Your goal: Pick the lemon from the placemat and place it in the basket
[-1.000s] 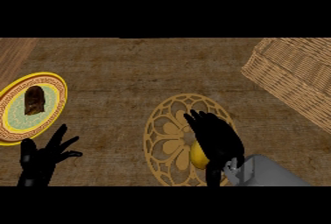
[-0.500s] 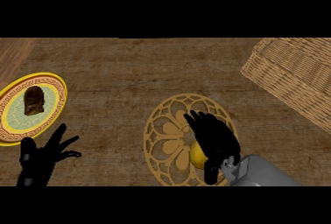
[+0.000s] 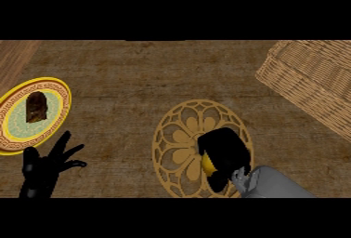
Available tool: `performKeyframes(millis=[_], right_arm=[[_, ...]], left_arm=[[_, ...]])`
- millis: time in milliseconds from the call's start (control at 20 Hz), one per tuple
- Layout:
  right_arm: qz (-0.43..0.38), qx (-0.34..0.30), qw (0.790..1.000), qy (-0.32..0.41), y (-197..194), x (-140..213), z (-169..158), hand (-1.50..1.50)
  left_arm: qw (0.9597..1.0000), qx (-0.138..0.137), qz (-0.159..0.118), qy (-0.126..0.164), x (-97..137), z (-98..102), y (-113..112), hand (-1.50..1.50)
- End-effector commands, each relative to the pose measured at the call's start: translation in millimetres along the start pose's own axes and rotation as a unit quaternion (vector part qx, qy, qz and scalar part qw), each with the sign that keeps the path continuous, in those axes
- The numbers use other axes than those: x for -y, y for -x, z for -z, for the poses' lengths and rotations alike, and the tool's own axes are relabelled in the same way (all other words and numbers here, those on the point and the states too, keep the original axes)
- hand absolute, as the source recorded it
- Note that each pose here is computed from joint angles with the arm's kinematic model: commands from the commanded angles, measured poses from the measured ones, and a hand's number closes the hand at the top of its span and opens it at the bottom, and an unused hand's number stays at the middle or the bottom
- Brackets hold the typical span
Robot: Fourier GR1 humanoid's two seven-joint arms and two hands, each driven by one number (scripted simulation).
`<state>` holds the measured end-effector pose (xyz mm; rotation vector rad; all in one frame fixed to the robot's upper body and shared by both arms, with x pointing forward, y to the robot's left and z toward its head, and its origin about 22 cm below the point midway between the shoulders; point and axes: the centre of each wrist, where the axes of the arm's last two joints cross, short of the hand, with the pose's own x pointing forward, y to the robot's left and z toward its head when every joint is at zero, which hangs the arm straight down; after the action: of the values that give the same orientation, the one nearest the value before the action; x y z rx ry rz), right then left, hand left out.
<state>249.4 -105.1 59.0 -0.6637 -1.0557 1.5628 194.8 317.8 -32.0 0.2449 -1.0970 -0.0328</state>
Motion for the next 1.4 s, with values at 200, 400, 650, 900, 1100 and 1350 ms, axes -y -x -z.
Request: performKeyframes(millis=[200,400,650,900,1100,1350], right_arm=[[0.043,-0.131,0.99,0.028,15.1,22.9,41.1,1.5],[0.153,-0.345,0.925,0.048,59.0,47.7,67.9,1.5],[0.176,-0.425,0.883,0.096,49.1,85.1,103.0,1.5],[0.239,-0.423,0.845,0.223,55.8,131.3,104.9,1.5],[0.369,-0.334,0.772,0.396,38.2,183.8,78.9,1.5],[0.352,-0.329,0.708,0.517,44.6,224.8,69.3,1.5]], left_arm=[[0.9984,-0.031,-0.02,0.043,25.2,6.5,-2.7,0.0],[0.9986,-0.026,-0.009,0.045,18.4,0.1,0.8,0.0],[0.9977,-0.013,-0.002,0.066,36.1,3.8,-9.6,0.0],[0.9981,-0.029,-0.009,0.054,32.9,5.9,-6.5,0.0],[0.9982,-0.032,-0.017,0.048,24.6,2.8,-1.7,0.0],[0.9988,-0.033,-0.01,0.034,14.0,1.2,0.1,0.0]])
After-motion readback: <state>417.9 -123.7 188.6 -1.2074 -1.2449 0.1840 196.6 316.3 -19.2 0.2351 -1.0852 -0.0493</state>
